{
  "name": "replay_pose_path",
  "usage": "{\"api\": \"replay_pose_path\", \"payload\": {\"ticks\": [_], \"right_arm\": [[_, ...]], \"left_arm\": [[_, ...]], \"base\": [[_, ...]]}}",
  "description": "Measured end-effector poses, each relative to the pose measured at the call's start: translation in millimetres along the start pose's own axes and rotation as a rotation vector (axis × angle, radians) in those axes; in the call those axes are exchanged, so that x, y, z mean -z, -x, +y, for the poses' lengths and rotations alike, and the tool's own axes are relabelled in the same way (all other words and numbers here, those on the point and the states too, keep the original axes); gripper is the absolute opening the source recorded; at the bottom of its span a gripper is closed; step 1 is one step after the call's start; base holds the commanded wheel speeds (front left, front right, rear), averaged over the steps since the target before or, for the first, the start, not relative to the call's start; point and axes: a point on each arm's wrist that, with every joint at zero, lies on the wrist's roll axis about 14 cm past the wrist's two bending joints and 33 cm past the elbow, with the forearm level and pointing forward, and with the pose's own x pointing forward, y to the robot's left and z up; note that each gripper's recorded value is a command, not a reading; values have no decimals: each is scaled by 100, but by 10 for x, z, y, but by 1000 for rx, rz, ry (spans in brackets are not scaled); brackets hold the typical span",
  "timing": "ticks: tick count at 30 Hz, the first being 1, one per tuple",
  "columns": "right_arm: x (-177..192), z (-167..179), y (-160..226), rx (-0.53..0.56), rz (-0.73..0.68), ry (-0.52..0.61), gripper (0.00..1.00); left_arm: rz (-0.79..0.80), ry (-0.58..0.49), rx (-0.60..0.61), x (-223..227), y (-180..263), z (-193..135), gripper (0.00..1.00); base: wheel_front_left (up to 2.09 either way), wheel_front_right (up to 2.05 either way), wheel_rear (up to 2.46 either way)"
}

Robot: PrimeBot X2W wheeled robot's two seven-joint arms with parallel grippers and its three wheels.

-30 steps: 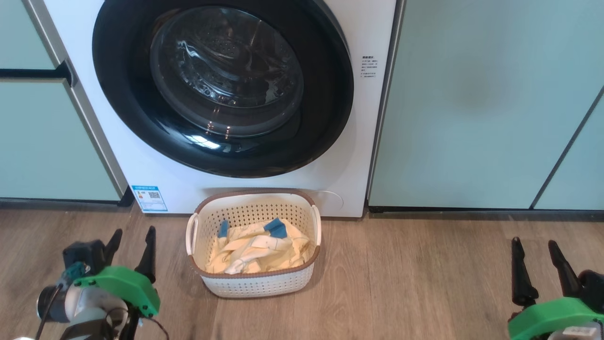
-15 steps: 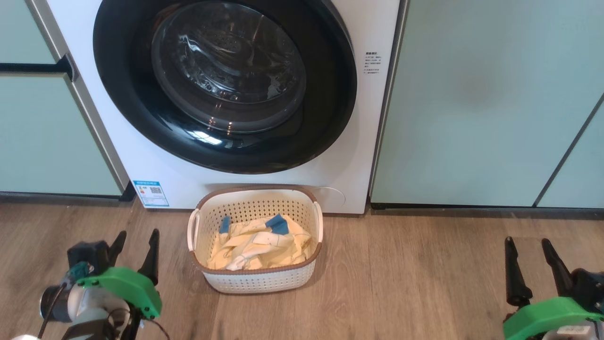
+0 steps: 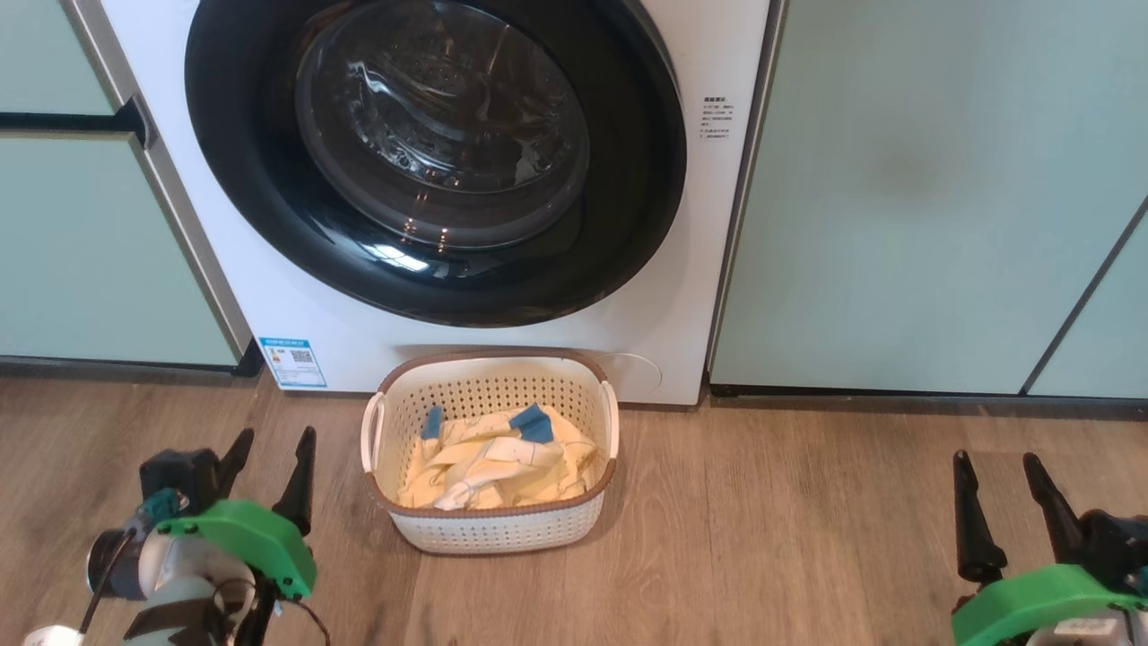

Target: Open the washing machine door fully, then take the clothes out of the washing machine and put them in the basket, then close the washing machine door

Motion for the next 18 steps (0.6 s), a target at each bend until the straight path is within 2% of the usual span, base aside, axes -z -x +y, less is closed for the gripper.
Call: {"api": "replay_pose_path", "payload": {"ticks": [18], "right_arm": [[11,42,-27,-13,4,2,100]], "left_arm": [[-4,-12,10,-29,-8,-11,100]], "base": [[0,0,0]]}}
